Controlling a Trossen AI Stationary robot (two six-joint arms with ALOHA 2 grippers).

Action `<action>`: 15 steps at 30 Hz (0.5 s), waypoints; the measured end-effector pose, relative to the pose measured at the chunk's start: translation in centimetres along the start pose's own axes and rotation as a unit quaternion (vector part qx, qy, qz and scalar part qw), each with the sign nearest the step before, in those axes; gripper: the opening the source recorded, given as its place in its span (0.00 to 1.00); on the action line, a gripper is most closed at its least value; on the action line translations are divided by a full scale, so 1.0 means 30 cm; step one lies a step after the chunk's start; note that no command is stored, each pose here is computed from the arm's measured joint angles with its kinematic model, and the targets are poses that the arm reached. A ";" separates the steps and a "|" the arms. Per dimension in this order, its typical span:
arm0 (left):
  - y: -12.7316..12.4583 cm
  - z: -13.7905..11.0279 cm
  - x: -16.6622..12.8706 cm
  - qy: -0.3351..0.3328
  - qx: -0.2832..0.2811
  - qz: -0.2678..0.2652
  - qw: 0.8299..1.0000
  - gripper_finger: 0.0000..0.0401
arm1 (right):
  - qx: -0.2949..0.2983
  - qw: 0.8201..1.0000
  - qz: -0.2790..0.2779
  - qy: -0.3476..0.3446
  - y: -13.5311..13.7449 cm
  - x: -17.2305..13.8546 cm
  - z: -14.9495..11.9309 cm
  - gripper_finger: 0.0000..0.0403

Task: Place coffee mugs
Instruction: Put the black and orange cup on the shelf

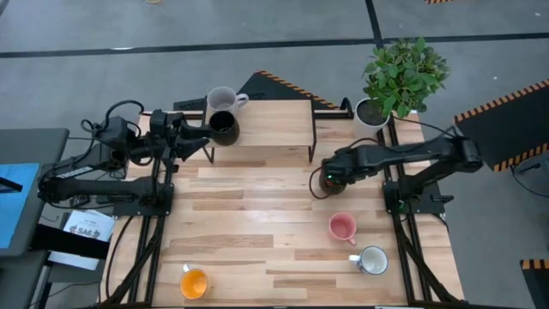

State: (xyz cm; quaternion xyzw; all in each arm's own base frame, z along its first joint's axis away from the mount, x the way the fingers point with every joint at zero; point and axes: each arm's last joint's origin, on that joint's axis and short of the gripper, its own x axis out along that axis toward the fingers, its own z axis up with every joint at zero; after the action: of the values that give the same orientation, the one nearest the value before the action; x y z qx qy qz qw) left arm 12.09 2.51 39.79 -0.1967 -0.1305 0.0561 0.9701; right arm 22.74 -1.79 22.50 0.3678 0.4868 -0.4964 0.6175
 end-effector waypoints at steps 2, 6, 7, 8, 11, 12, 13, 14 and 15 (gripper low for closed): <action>0.001 -0.001 0.001 0.001 0.000 0.001 1.000 0.43 | -0.006 1.000 -0.030 0.006 0.006 0.026 -0.002 0.55; 0.000 -0.001 0.001 0.000 0.000 0.001 1.000 0.43 | -0.018 0.998 -0.062 0.013 0.018 0.061 -0.003 0.48; 0.000 0.000 0.001 0.000 0.000 0.001 1.000 0.43 | -0.024 0.998 -0.065 0.013 0.021 0.067 -0.003 0.45; 0.001 -0.001 0.001 0.000 0.000 0.002 1.000 0.43 | -0.026 0.997 -0.067 0.012 0.022 0.069 -0.003 0.41; 0.001 0.000 0.001 -0.001 0.000 0.004 1.000 0.43 | -0.037 0.997 -0.070 0.009 0.021 0.069 -0.003 0.27; 0.001 0.000 0.001 -0.001 0.000 0.005 1.000 0.43 | -0.041 0.997 -0.069 0.009 0.017 0.063 -0.004 0.21; 0.001 0.000 0.001 -0.001 0.000 0.005 1.000 0.43 | -0.047 0.997 -0.066 0.008 0.013 0.055 -0.007 0.16; 0.001 0.000 0.001 -0.002 0.000 0.005 1.000 0.43 | -0.060 0.996 -0.062 0.011 0.007 0.044 -0.011 0.11; 0.001 0.000 0.001 -0.002 0.000 0.005 1.000 0.43 | -0.063 0.996 -0.058 0.010 -0.002 0.028 -0.016 0.10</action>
State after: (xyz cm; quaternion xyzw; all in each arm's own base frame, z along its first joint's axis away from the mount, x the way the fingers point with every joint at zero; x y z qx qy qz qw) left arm 12.12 2.55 39.78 -0.1970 -0.1311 0.0610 0.9697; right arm 22.60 -1.55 21.58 0.3046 0.5434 -0.4962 0.6048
